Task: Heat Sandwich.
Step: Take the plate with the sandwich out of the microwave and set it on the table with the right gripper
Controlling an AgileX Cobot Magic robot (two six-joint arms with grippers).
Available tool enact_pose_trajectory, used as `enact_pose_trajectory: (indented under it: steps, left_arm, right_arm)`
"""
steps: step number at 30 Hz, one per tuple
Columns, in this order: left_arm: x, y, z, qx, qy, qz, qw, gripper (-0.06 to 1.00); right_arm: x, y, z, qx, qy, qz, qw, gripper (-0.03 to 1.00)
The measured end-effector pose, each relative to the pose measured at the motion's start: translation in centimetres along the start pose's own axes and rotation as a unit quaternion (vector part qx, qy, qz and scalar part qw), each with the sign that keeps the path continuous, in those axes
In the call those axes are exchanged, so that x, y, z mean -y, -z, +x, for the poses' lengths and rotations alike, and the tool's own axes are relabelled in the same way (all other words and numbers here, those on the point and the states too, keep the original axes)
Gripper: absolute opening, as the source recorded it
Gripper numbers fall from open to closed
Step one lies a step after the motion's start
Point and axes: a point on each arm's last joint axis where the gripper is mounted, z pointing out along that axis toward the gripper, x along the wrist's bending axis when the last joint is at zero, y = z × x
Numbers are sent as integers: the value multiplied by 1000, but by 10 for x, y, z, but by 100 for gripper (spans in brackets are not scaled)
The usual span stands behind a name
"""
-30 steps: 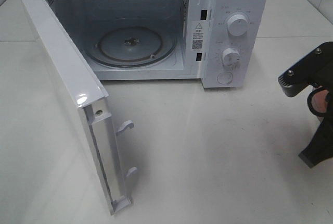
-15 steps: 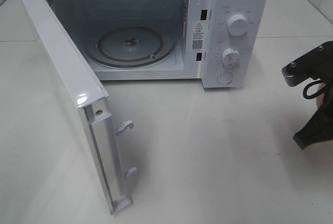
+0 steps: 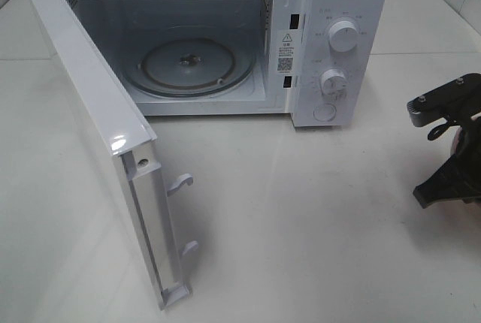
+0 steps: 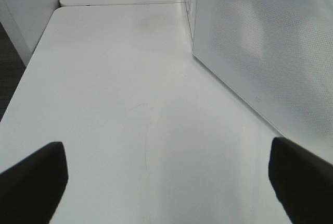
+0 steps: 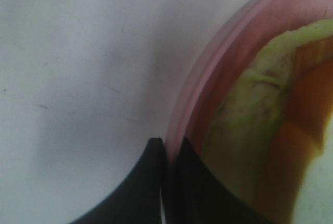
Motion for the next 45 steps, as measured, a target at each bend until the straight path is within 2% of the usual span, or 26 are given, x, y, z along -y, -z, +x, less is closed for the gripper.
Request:
enact_pose_trajectory:
  steps: [14,33,38,40,41,42,43,45]
  left_arm:
    - [0,0,0,0,0,0,1000,99]
    - [0,0,0,0,0,0,1000,99]
    - [0,0,0,0,0,0,1000,99]
    - [0,0,0,0,0,0,1000,99]
    - [0,0,0,0,0,0,1000,99]
    - [0,0,0,0,0,0,1000,99]
    - [0,0,0,0,0,0,1000,99]
    - [0,0,0,0,0,0,1000,99]
  right_arm:
    - [-4,-41,2,26,-15,20,999,4]
    - [-6,-47,5,22,-8,11,1000,6]
    - [-7,-44,4,22,-12,8,1000,19]
    - [-8,-38,2,19,-17,0,1000,31]
    - [-10,-34,1,18,-18,-6,1000,36]
    - [-10,-34,1,18,-18,-6,1000,36]
    - [-11,-28,0,13,-22,-15,1000,44]
    - [-10,-21,-1,9,-24,-20,999,50]
